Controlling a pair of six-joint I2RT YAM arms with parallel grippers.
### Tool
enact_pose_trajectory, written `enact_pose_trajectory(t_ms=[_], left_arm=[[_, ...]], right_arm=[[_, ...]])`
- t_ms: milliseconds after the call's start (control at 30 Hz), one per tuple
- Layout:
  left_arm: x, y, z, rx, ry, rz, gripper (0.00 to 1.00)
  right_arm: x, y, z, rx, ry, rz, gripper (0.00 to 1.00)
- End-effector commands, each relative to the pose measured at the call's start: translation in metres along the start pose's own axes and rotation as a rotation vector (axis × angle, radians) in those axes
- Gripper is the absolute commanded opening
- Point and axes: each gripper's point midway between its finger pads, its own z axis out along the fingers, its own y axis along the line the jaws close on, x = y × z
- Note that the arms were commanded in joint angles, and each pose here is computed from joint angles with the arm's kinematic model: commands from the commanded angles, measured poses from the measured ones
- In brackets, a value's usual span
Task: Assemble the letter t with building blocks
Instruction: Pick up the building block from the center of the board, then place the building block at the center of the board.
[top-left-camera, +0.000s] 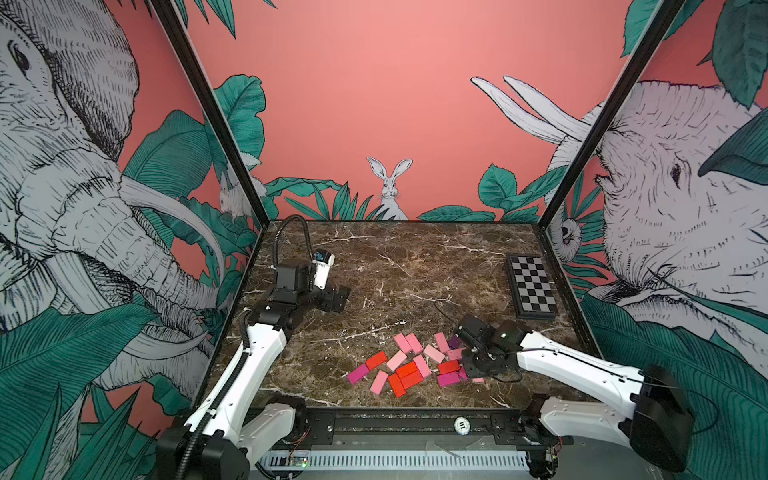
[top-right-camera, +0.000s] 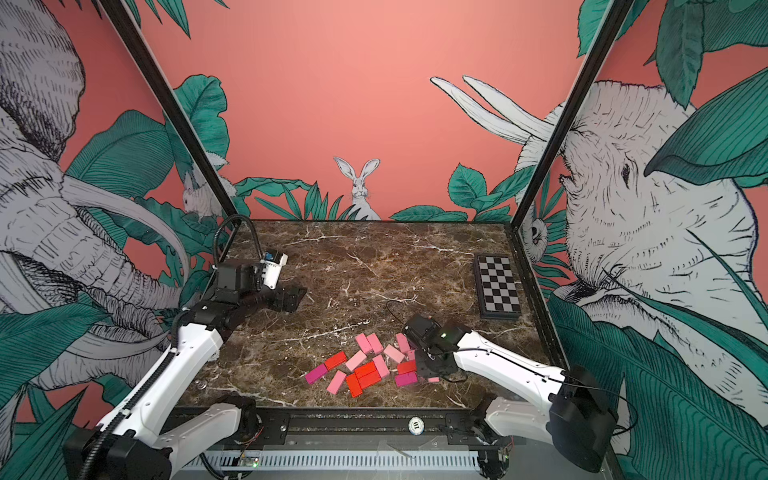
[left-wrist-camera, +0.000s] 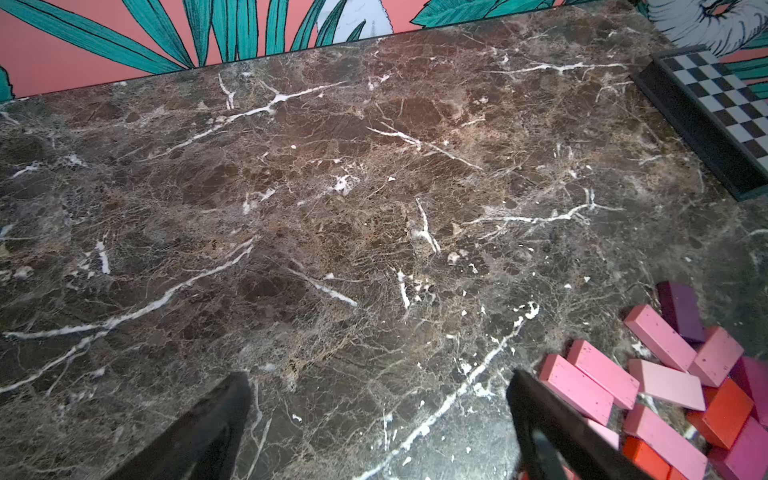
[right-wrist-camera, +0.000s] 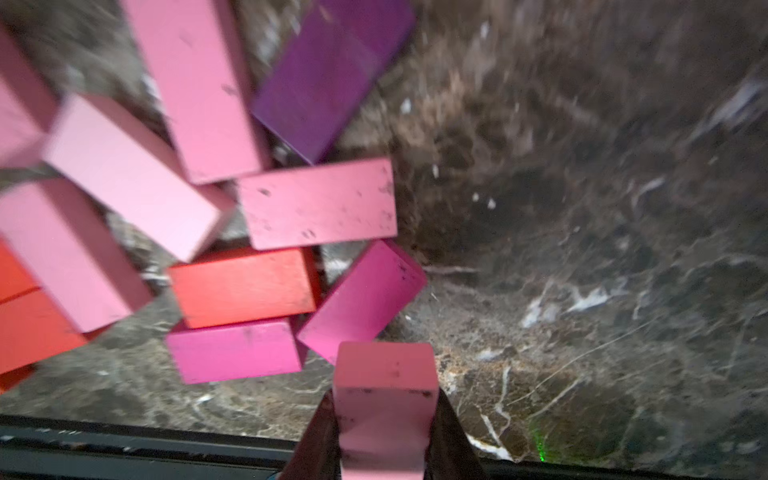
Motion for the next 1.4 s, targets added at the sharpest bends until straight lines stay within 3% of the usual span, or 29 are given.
enact_pose_trajectory(t_ms=[0, 267, 500, 900, 1367], left_arm=[[0.004, 0.006, -0.007, -0.047, 0.009, -0.011, 0.99], [0.012, 0.013, -0.02, -0.104, 0.02, -0.013, 0.99], [0.021, 0.015, -0.024, -0.123, 0.025, 0.048, 0.98], [0.019, 0.012, -0.017, -0.093, 0.021, 0.048, 0.99], [0.016, 0.009, -0.018, -0.079, 0.011, 0.049, 0.99]], right_arm=[[-0.014, -0.017, -0.028, 0.085, -0.035, -0.117, 0.1], [-0.083, -0.015, -0.058, 0.061, -0.06, -0.194, 0.04], [-0.164, -0.021, -0.057, 0.02, -0.07, -0.143, 0.03], [-0.262, -0.037, 0.021, -0.048, -0.029, -0.024, 0.01], [-0.319, -0.06, 0.081, 0.019, -0.06, 0.095, 0.01]])
